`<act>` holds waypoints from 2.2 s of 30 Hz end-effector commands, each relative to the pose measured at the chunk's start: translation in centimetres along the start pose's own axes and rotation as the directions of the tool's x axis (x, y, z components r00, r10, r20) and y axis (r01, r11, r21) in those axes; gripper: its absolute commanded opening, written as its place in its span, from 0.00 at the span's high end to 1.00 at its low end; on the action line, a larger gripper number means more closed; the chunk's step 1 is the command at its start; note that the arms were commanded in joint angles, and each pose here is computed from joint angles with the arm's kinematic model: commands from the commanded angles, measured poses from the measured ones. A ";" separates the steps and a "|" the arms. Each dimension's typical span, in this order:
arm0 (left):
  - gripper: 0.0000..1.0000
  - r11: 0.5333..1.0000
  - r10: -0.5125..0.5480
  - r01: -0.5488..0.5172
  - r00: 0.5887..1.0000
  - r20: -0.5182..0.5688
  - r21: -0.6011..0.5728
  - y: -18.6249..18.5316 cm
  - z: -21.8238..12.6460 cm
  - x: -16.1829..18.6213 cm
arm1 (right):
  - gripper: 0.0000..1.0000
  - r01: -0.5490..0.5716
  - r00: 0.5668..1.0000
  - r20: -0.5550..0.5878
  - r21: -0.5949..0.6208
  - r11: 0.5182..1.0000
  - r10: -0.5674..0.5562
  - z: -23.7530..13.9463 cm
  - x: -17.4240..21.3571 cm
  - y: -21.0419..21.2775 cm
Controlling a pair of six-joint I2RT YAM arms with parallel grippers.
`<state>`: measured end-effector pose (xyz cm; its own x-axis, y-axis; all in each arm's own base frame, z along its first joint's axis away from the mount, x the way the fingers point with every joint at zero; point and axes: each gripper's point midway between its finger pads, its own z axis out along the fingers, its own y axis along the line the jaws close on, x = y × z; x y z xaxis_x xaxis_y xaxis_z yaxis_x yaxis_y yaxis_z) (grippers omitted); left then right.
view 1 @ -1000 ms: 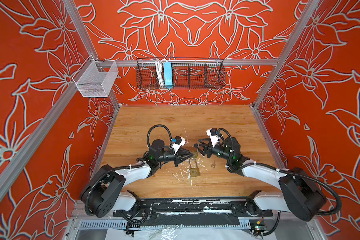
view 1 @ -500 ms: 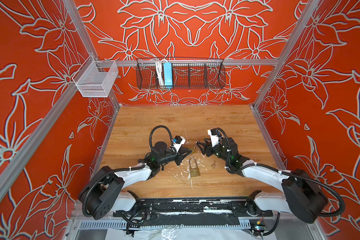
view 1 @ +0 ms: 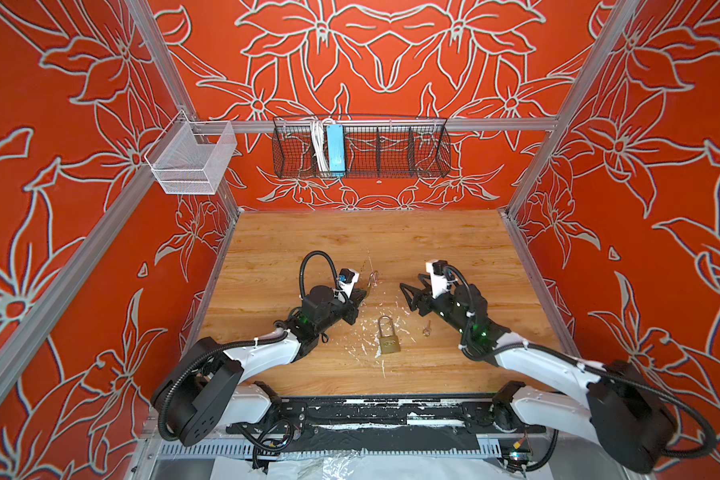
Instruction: Unlock with the key
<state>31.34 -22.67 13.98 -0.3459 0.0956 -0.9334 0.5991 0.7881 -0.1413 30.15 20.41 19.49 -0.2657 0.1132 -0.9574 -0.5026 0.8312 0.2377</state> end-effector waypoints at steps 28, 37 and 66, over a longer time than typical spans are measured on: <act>1.00 0.963 -0.249 0.263 0.950 -0.187 0.055 1.2 4.0 -0.5 | 0.02 0.149 0.986 -0.048 -0.140 0.979 -0.157 4.2 2.5 2.9; 1.00 0.908 -0.418 0.408 0.893 -0.168 -0.093 4.5 10.6 -4.8 | 0.02 0.149 0.989 0.008 -0.040 0.988 -0.149 3.1 1.5 1.2; 1.00 0.657 -0.753 0.722 0.623 -0.209 -0.216 15.9 19.0 -1.1 | 0.02 0.136 0.991 -0.016 -0.009 0.991 -0.136 3.8 1.3 0.8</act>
<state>54.16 -22.51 5.92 -0.8153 -0.4119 -0.4070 -0.0292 0.7312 -0.6815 32.03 23.05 17.24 -0.2133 -0.0172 -0.9768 -0.5508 0.8279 0.1056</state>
